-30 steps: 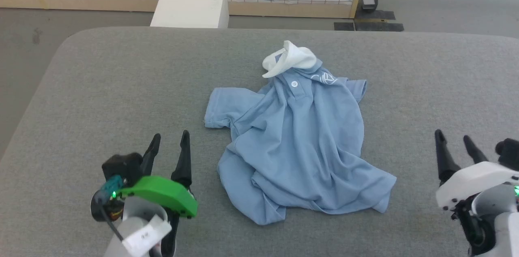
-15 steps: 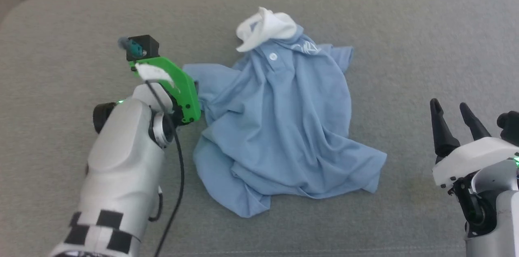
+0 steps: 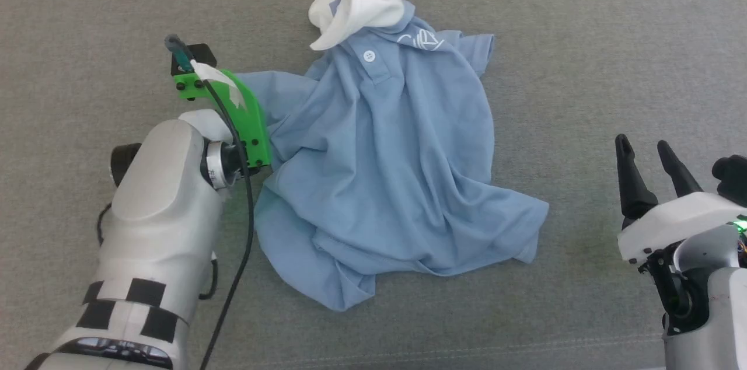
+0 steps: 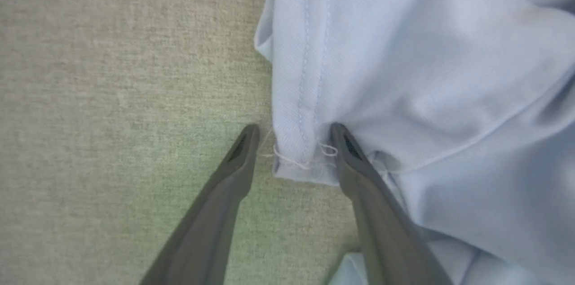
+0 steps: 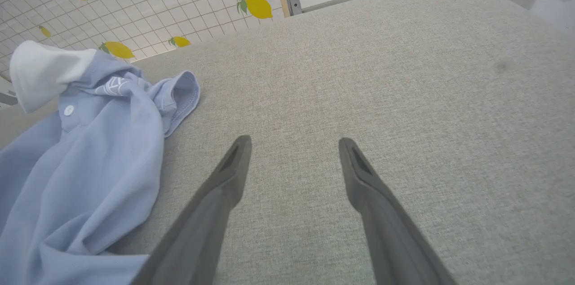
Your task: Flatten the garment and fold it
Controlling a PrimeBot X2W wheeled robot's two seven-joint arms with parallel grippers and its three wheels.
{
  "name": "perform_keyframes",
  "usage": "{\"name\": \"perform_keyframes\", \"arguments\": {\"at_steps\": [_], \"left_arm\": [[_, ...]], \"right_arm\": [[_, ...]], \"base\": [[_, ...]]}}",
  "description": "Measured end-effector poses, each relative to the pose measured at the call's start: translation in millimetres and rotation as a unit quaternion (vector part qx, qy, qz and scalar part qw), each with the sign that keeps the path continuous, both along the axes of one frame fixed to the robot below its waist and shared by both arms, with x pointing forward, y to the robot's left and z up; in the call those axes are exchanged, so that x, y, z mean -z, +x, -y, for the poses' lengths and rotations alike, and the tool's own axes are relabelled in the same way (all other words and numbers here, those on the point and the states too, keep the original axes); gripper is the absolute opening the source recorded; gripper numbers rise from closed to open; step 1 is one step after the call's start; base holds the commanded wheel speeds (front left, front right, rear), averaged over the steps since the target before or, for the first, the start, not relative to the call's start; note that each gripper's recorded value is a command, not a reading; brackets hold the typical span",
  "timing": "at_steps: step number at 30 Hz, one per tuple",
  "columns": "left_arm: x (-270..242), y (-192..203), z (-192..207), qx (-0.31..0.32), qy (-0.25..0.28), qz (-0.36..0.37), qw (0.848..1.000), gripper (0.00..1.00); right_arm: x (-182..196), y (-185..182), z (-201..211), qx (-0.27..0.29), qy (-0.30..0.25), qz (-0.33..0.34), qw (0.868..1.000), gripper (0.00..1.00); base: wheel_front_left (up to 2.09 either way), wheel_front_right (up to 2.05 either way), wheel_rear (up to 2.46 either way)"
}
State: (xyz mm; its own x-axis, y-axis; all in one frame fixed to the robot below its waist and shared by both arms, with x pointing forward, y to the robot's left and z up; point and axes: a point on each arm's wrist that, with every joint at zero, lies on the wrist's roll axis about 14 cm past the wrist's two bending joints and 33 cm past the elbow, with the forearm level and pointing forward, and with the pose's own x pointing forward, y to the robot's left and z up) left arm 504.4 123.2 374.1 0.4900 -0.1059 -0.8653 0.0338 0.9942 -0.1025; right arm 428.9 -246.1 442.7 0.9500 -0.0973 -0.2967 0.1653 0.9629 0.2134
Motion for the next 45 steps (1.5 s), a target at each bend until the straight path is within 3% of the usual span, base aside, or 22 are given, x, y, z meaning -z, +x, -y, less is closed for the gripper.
{"name": "perform_keyframes", "arguments": {"at_steps": [5,9,14,19,22,25,30,37,38,39,40,43,45], "left_arm": [[-9.0,-3.5,9.0,-0.014,-0.042,0.015,0.999,0.0],[-33.8,7.8,-0.1,-0.059,-0.081,0.085,0.991,0.0],[-106.5,36.0,-28.9,-0.118,-0.131,0.221,0.959,0.0],[-149.4,28.4,-66.3,-0.145,-0.129,0.293,0.936,0.0],[-124.6,-4.0,-84.2,-0.163,-0.115,0.269,0.942,0.0],[-64.7,-60.6,-97.9,-0.199,-0.106,0.189,0.956,0.0],[-2.5,-138.1,-97.3,-0.24,-0.111,0.09,0.96,0.0],[8.2,-169.1,-94.7,-0.272,-0.141,0.068,0.949,0.0],[6.2,-168.8,-95.1,-0.277,-0.148,0.072,0.946,0.15],[4.8,-168.7,-94.9,-0.281,-0.154,0.075,0.944,0.73],[1.9,-167.8,-95.0,-0.29,-0.167,0.081,0.939,1.0],[-15.0,-159.8,-98.3,-0.311,-0.203,0.115,0.921,1.0],[-45.2,-143.0,-107.3,-0.323,-0.23,0.182,0.9,1.0]], "right_arm": [[-3.7,8.8,-14.2,-0.019,0.005,0.01,1.0,1.0],[-7.1,11.6,-25.3,-0.033,0.01,0.015,0.999,1.0],[-15.9,12.3,-32.7,-0.042,0.009,0.025,0.999,1.0],[-21.1,6.2,-40.8,-0.052,0.013,0.029,0.998,1.0],[-24.1,2.2,-46.8,-0.06,0.015,0.032,0.998,1.0],[-30.8,2.2,-54.9,-0.07,0.018,0.04,0.997,1.0],[-36.5,-0.1,-65.6,-0.085,0.019,0.045,0.995,1.0],[-44.4,-1.9,-75.3,-0.099,0.019,0.055,0.993,1.0],[-44.9,-2.2,-75.8,-0.1,0.019,0.055,0.993,1.0],[-45.1,-2.6,-75.7,-0.099,0.02,0.055,0.993,1.0],[-45.4,-3.2,-75.4,-0.099,0.021,0.056,0.993,1.0],[-45.4,-5.2,-73.3,-0.096,0.022,0.056,0.994,1.0],[-45.9,-5.9,-72.0,-0.094,0.021,0.056,0.994,1.0]], "base": [[0.0,0.0,0.0],[0.0,0.0,0.0],[0.0,0.0,0.0],[0.0,0.0,0.0],[0.0,0.0,0.0],[0.0,0.0,0.0],[0.0,0.0,0.0],[0.0,0.0,0.0],[0.0,0.0,0.0],[0.0,0.0,0.0],[0.0,0.0,0.0],[0.0,0.0,0.0],[0.0,0.0,0.0]]}}
